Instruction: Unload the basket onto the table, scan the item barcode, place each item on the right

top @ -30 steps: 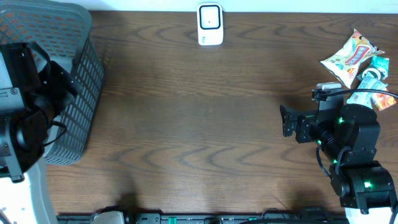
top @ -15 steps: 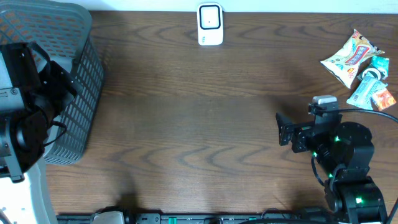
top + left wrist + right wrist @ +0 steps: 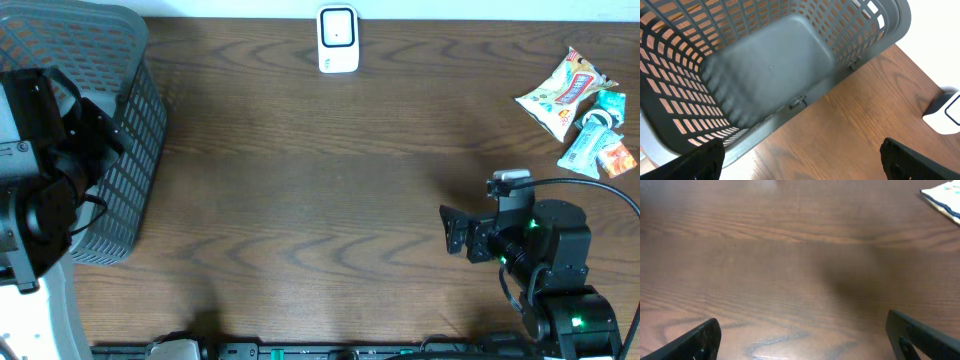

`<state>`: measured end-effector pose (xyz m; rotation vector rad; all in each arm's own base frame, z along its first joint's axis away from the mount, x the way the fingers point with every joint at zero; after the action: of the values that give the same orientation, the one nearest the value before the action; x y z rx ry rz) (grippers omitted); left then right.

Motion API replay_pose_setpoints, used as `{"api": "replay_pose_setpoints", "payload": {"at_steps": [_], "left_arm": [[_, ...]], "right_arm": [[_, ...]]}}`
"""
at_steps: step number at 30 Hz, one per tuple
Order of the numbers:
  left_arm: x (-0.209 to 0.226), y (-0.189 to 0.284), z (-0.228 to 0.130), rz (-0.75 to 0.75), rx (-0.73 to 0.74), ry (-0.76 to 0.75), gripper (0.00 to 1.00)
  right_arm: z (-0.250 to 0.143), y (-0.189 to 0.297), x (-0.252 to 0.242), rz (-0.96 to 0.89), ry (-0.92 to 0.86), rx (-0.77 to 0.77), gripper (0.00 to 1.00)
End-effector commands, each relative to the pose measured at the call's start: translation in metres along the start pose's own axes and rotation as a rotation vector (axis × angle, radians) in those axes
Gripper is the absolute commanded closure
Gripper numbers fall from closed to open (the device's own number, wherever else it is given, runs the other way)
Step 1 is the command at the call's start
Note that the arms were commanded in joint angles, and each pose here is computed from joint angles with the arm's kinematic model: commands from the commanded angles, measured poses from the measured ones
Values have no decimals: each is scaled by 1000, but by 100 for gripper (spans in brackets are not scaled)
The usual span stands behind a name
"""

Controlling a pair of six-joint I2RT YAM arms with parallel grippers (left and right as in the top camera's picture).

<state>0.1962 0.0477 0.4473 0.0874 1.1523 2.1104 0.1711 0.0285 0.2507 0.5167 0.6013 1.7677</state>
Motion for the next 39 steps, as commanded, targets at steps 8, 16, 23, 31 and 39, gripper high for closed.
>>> {"api": "replay_pose_setpoints", "payload": {"at_steps": [8, 16, 23, 31, 39], "left_arm": [[1, 1, 1, 2, -6, 14, 2], [1, 1, 1, 2, -6, 14, 2], [1, 1, 1, 2, -6, 14, 2], [1, 1, 1, 2, -6, 14, 2], [1, 1, 1, 2, -6, 14, 2]], "right_arm": [[-15, -1, 2, 11, -135, 89, 1], [-15, -1, 2, 6, -134, 91, 1], [-16, -1, 1, -1, -135, 99, 1], [-18, 2, -1, -16, -106, 51, 1], [-31, 0, -8, -65, -79, -167, 1]]}}
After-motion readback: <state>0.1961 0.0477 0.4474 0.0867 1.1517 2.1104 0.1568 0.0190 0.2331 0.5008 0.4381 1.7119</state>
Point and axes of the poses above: each gripper's point midway between its finger pads, its own y axis back along the fingers, its own x axis along the line the jaws close on, z = x × y, the point moved 9 cm from there along y, back along the fingers, and after that the axes turned 7 degrees about y, right-handed, at the moved point
